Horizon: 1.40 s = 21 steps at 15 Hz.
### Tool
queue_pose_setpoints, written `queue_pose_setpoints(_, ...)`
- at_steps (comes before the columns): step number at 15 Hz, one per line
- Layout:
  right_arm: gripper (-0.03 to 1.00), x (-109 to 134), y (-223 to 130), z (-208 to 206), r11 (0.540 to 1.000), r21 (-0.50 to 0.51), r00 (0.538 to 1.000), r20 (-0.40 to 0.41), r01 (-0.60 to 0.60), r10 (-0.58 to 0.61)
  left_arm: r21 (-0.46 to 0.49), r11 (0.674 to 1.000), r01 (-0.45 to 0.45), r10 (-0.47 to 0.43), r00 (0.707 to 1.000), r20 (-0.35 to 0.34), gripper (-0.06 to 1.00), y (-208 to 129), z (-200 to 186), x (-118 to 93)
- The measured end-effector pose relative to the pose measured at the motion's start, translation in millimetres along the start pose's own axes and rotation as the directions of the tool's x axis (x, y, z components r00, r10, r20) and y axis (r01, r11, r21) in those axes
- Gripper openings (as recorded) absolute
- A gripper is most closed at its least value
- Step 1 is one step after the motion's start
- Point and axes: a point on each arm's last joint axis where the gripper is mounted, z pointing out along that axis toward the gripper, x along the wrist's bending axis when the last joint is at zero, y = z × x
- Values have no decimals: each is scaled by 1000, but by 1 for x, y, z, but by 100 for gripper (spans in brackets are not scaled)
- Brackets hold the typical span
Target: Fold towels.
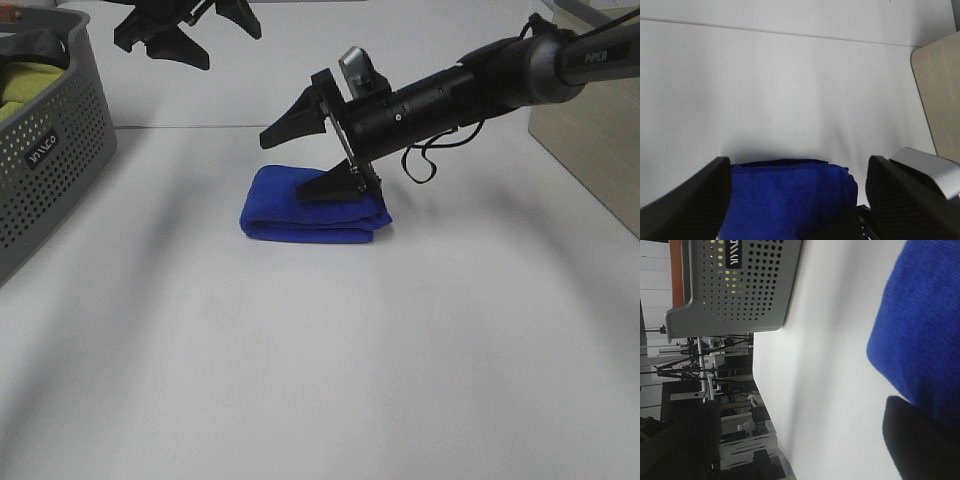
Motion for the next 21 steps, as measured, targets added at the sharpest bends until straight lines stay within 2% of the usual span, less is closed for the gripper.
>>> queue_pose_setpoints(4,82,-30,1,0,998,-8,998,9,-56,56,26,1000,0,0,1000,-3,71,-2,0,0)
queue_pose_setpoints(8,82,-35,5,-20,996,-16,994,-56,-92,91,27,1000,-2,2,1000,-6,71,-2,0,1)
queue_pose_setpoints(11,82,-42,6,-30,996,-23,995,-36,-91,91,28,1000,-6,6,1000,-8,71,-3,0,1)
queue_pose_setpoints(14,82,-48,5,-35,997,-4,997,10,-78,78,16,994,-108,108,993,-38,71,0,-14,-4)
queue_pose_setpoints(16,82,-37,7,-48,998,-18,998,24,-59,59,16,986,-166,166,983,-74,71,1,-34,-11)
queue_pose_setpoints(19,82,3,10,-79,999,-42,996,87,28,-25,39,975,-221,224,967,-125,71,-1,-69,-23)
queue_pose_setpoints(20,82,19,8,-89,998,-41,990,129,53,-47,47,970,-238,242,959,-145,71,-2,-81,-27)
queue_pose_setpoints(21,82,51,2,-114,994,-42,967,241,99,-86,40,961,-273,275,943,-186,71,-3,-105,-34)
